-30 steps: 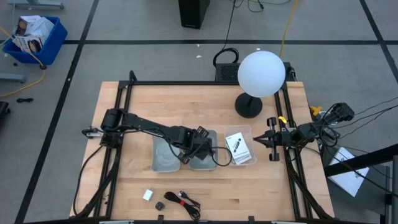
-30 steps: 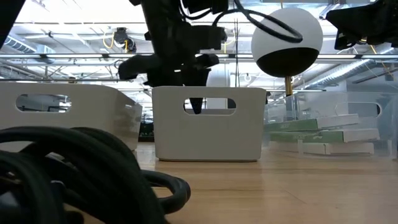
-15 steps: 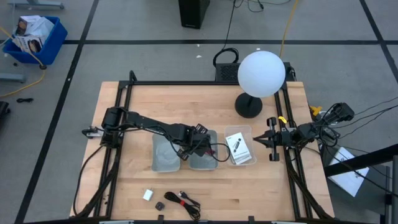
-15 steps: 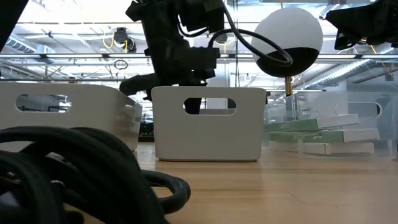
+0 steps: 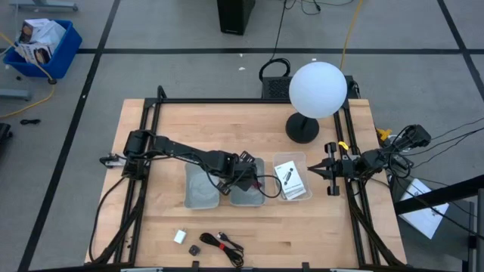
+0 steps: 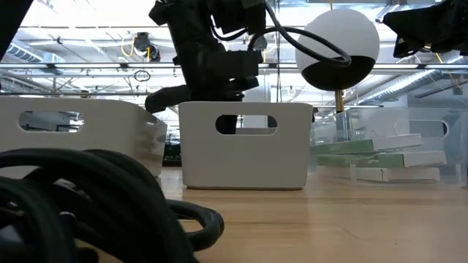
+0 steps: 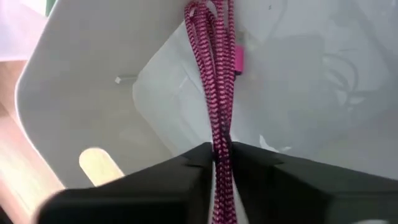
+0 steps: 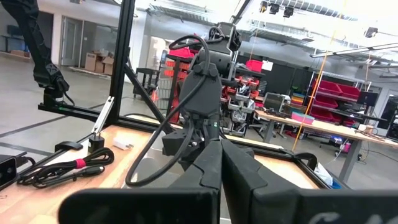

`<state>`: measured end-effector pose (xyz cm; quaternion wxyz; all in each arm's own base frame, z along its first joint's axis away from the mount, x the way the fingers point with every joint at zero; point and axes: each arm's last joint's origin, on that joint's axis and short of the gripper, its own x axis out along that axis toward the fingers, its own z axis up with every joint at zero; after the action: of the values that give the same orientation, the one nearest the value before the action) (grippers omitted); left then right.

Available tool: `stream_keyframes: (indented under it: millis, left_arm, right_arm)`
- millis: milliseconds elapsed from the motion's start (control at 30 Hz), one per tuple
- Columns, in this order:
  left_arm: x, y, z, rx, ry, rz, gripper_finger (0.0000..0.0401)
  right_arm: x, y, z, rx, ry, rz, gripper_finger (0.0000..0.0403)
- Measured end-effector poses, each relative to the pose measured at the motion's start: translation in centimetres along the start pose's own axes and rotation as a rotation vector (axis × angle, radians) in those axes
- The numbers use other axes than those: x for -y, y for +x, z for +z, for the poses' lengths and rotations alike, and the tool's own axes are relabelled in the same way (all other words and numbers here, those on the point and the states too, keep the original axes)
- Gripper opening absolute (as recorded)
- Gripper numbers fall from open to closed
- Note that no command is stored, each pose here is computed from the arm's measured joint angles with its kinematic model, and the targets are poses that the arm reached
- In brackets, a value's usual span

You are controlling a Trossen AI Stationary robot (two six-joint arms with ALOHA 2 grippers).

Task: Pick and place items into bin
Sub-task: Put the pink USB cable into the right gray bin

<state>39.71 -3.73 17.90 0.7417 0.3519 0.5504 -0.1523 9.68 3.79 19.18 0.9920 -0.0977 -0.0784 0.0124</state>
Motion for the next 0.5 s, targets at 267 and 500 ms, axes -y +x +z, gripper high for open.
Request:
stream_keyframes:
  millis: [267, 500]
  left_arm:
    - [0.3, -0.3, 0.3, -0.012, -0.014, 0.018, 0.0038]
    - [-0.1, -2.9, 2.3, -0.014, -0.073, 0.083, 0.0019]
  right_arm:
    - [0.0, 0.0, 0.0, 0.0, 0.0, 0.0, 0.0]
    - [0.0, 0.0, 0.0, 0.0, 0.0, 0.0, 0.0]
